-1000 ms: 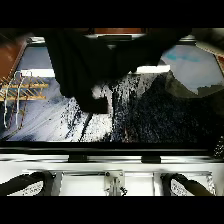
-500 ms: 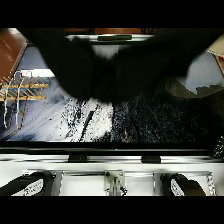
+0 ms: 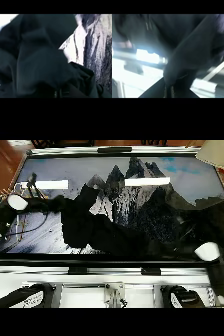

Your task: Fold the shirts.

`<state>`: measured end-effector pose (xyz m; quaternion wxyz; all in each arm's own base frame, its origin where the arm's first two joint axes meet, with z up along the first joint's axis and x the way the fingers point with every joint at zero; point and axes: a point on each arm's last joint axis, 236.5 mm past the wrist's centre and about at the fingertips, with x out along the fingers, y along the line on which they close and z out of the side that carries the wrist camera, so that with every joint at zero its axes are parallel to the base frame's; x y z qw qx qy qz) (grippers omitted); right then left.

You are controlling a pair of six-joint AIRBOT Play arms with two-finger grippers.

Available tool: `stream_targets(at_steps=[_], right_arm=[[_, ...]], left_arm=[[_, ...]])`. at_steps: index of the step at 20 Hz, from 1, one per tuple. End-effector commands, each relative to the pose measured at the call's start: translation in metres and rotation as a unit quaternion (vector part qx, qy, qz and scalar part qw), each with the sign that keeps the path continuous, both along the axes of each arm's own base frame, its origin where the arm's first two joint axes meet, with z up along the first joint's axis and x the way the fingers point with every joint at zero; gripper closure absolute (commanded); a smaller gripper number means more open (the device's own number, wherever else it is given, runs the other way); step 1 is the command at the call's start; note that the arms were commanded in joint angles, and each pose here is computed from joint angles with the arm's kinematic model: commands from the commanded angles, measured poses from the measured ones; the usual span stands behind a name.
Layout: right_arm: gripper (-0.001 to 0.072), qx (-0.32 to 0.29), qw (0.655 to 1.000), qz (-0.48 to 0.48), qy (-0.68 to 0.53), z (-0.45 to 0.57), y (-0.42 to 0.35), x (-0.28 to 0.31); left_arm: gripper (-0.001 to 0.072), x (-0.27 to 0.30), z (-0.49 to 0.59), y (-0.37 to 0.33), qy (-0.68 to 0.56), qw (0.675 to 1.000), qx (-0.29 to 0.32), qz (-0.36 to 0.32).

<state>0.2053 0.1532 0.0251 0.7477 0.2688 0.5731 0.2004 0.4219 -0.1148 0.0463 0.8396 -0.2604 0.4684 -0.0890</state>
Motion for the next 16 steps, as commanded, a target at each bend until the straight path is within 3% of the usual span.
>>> stream_targets(at_steps=[1, 2, 5, 9, 12, 16], right_arm=[[0.0396, 0.014, 1.0, -0.009, -0.014, -0.033, 0.022, -0.005], [0.0165, 0.02, 0.998, -0.025, -0.047, -0.016, 0.022, 0.013], [0.0162, 0.001, 0.977, -0.058, -0.203, 0.071, 0.001, 0.076], [0.0162, -0.101, 0.926, -0.086, -0.352, 0.179, -0.05, 0.128], [0.0162, -0.107, 0.934, -0.064, -0.334, 0.175, -0.04, 0.168], [0.0162, -0.016, 0.98, 0.031, -0.198, 0.086, 0.022, 0.216]], left_arm=[[0.0254, -0.005, -0.035, 0.001, 0.029, 0.998, -0.03, 0.041], [-0.0013, -0.003, -0.029, 0.004, 0.026, 0.998, -0.031, 0.042], [-0.0013, -0.01, -0.001, 0.026, 0.041, 0.999, -0.003, -0.006], [-0.0013, -0.052, 0.018, 0.083, 0.12, 0.989, 0.086, -0.032], [-0.0013, -0.09, 0.008, 0.079, 0.158, 0.98, 0.104, -0.054], [-0.0013, -0.137, -0.042, 0.027, 0.193, 0.974, 0.067, -0.103]])
